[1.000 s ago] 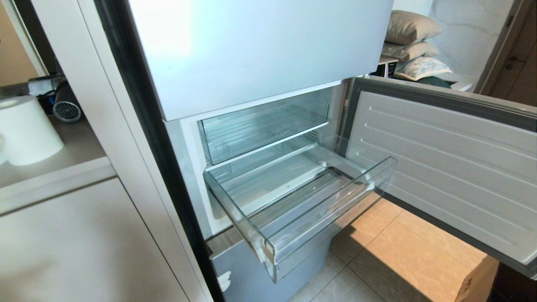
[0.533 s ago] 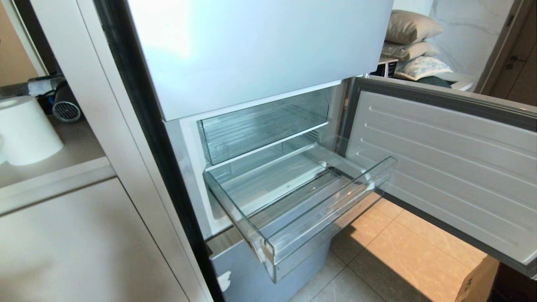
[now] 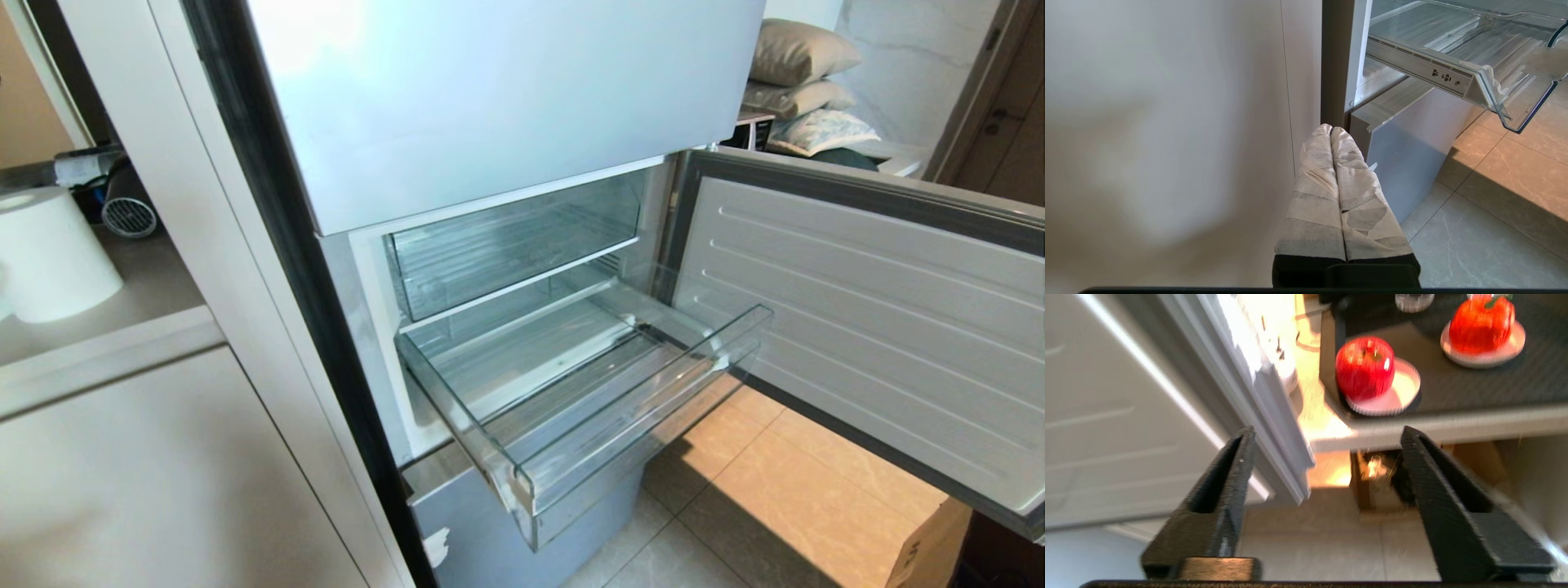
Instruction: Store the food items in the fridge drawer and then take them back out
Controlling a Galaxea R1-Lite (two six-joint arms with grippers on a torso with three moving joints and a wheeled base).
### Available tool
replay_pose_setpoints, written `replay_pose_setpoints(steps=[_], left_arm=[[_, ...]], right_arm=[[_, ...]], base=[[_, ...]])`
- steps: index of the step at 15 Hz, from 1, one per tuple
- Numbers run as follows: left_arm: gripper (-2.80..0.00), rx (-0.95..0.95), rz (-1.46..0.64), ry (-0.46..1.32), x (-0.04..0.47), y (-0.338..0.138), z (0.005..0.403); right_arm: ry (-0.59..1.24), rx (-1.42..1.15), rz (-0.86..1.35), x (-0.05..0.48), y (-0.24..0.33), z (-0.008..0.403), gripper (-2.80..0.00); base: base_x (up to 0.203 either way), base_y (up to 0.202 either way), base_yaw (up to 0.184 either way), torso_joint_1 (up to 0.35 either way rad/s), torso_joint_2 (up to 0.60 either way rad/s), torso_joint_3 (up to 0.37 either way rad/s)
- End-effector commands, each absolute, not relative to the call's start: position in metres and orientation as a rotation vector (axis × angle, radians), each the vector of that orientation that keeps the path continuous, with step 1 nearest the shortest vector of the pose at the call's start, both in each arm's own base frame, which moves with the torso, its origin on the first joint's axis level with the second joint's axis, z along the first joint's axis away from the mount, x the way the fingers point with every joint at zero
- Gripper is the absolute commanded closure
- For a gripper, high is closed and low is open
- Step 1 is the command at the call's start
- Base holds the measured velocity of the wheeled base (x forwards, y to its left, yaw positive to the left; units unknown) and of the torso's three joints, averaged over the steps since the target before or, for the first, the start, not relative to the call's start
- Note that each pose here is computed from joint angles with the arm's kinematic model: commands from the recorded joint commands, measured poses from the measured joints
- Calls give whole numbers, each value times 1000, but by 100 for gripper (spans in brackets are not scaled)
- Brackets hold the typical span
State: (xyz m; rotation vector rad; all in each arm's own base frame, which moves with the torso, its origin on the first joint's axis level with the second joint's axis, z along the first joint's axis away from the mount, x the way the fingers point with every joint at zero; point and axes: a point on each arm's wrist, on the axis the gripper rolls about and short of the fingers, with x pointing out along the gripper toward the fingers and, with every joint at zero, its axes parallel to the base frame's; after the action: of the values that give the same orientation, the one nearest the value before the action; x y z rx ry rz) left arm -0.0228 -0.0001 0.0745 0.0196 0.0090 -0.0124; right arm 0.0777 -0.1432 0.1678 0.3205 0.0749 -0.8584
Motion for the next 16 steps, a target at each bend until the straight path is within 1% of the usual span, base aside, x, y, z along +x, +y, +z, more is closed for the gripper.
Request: replay_pose_setpoints(steps=[1, 10, 16], left_arm=[[0, 20, -12, 11, -23, 0, 75], [0, 20, -12, 11, -23, 0, 75], [0, 20, -12, 11, -23, 0, 75]], right_arm=[[104, 339, -872, 86, -164, 152, -280], [90, 342, -954, 92, -220, 117, -280], [77, 298, -943, 115, -279, 88, -280]], base=[[0, 0, 0, 0, 0, 0], [0, 0, 0, 0, 0, 0], [0, 0, 0, 0, 0, 0]])
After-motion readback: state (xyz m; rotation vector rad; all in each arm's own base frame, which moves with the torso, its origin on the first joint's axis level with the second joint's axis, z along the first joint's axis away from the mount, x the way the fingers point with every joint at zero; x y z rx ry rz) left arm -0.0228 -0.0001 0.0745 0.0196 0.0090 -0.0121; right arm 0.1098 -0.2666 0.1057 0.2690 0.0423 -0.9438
